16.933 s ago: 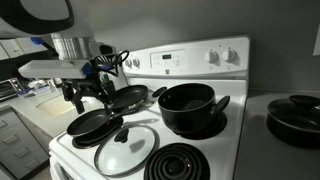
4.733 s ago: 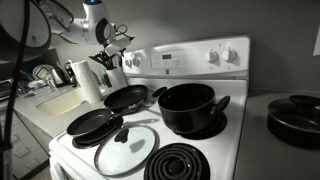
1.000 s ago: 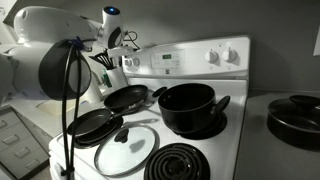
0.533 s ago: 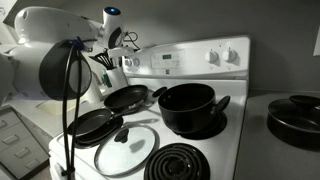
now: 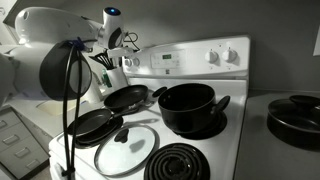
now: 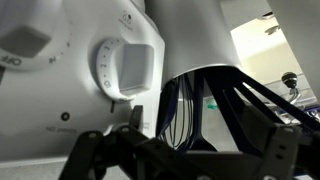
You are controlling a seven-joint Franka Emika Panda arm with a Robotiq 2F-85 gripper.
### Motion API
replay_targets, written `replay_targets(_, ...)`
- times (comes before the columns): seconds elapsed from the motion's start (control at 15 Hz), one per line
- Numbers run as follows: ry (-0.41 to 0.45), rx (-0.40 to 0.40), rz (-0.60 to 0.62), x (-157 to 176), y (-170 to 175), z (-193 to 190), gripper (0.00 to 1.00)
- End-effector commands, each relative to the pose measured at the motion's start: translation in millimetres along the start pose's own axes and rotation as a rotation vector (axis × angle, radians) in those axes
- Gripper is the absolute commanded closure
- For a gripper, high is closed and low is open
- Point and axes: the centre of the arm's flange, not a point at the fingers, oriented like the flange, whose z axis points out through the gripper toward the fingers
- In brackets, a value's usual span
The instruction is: Press the switch on the left side of the stove
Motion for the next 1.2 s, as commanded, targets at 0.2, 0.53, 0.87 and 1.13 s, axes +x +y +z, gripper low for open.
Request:
replay_targets(0.2,-0.007,0.039,0.04,-1,13,26,0.0)
replay_targets(0.53,-0.006,0.052,0.039,-2,9,29,0.0)
replay_targets(0.87,-0.025,0.013,0.015,0,-6,15,0.0)
replay_targets(1.13,-0.088,-0.007,0.014,-3,-24,8,0.0)
